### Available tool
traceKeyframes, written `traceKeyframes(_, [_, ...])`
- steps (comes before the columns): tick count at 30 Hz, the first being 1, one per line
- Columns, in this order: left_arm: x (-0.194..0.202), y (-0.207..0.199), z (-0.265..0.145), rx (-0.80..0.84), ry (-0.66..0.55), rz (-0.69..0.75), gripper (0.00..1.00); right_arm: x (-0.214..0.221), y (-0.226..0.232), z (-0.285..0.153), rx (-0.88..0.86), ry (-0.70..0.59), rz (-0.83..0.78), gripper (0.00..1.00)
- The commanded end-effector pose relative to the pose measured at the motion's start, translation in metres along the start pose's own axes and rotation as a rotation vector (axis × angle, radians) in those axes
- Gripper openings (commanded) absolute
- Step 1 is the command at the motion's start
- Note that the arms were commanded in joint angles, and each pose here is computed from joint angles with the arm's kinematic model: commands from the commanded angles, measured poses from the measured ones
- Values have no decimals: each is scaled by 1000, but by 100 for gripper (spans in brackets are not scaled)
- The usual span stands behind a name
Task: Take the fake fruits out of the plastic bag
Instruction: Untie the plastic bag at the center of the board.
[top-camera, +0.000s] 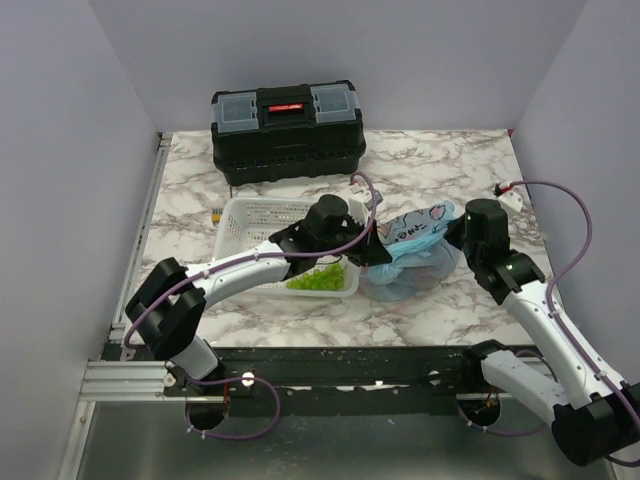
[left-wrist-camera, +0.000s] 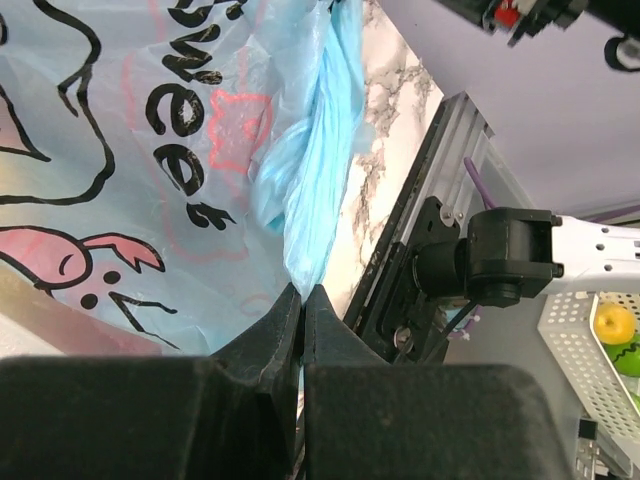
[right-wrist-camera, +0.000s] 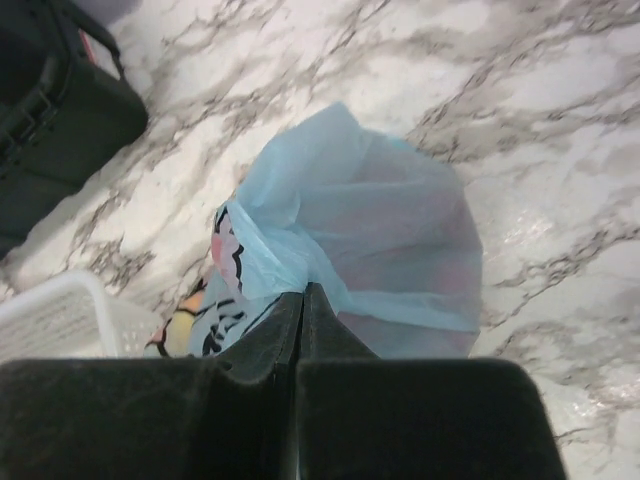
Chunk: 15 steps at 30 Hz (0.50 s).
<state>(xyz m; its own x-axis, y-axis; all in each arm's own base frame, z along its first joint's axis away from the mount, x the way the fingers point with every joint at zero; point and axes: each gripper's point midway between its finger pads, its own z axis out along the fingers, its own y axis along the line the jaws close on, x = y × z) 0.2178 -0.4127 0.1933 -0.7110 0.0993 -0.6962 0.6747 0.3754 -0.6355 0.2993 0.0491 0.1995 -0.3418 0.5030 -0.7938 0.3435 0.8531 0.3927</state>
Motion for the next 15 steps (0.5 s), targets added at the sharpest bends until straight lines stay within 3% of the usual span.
traceKeyframes(1, [1, 1, -13, -25, -4, 29, 0, -48, -23, -4, 184, -164, -52, 1])
traceKeyframes(6, [3, -2, -11, -5, 1, 24, 0, -71, -27, -11, 231, -224, -115, 1])
traceKeyframes(10, [1, -1, -9, -6, 3, 30, 0, -58, 1, -12, 99, -98, -151, 2])
traceKeyframes(15, [-6, -5, -7, 1, 1, 48, 0, -27, 20, -30, -73, 67, -181, 31])
